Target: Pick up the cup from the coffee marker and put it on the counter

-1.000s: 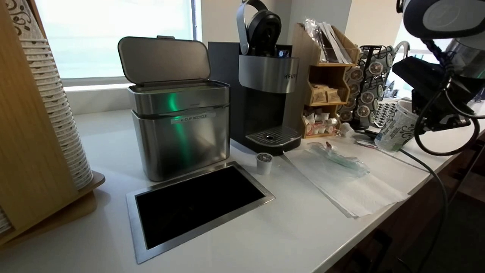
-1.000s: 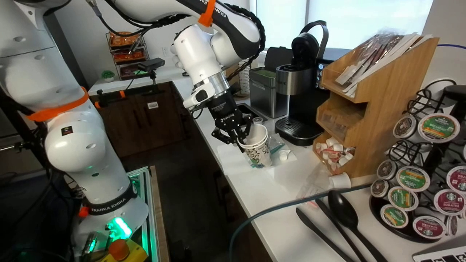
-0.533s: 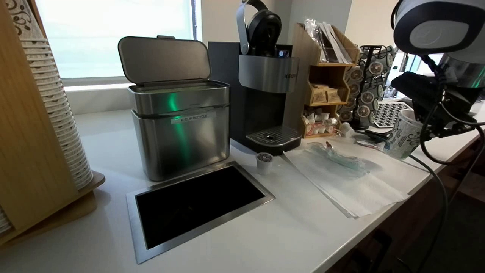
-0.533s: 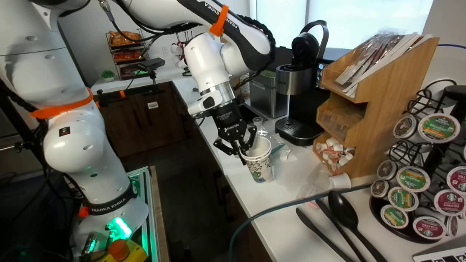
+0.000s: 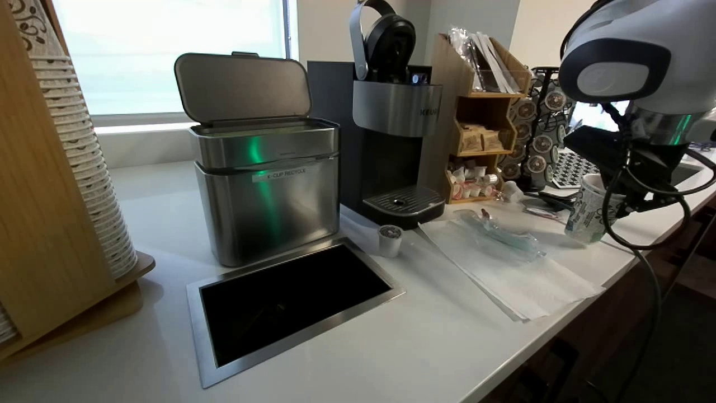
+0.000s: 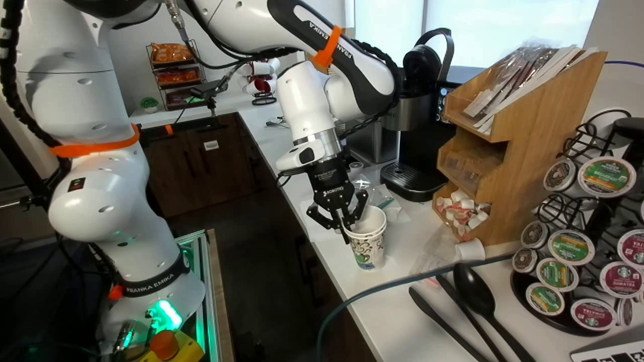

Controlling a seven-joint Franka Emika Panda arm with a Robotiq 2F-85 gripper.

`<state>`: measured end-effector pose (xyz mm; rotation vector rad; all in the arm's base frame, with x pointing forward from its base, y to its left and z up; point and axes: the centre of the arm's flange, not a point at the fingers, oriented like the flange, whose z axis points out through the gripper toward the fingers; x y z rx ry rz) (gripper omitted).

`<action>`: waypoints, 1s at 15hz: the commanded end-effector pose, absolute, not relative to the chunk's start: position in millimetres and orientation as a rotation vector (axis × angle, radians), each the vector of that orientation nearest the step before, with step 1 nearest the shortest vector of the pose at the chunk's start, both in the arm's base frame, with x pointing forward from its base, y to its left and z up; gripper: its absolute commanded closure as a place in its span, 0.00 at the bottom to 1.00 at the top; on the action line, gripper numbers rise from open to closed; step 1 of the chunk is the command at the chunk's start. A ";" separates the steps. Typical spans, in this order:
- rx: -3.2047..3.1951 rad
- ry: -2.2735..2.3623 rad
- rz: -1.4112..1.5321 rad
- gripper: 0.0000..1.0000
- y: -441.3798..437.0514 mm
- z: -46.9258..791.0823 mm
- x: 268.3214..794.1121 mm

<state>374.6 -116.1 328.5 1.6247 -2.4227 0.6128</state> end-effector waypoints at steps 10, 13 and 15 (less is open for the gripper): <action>1.676 -2.534 0.651 0.07 -115.2 397.5 393.8; 1.715 -2.600 0.771 0.00 -99.2 436.7 383.4; 1.683 -2.714 0.872 0.00 -87.8 460.0 383.0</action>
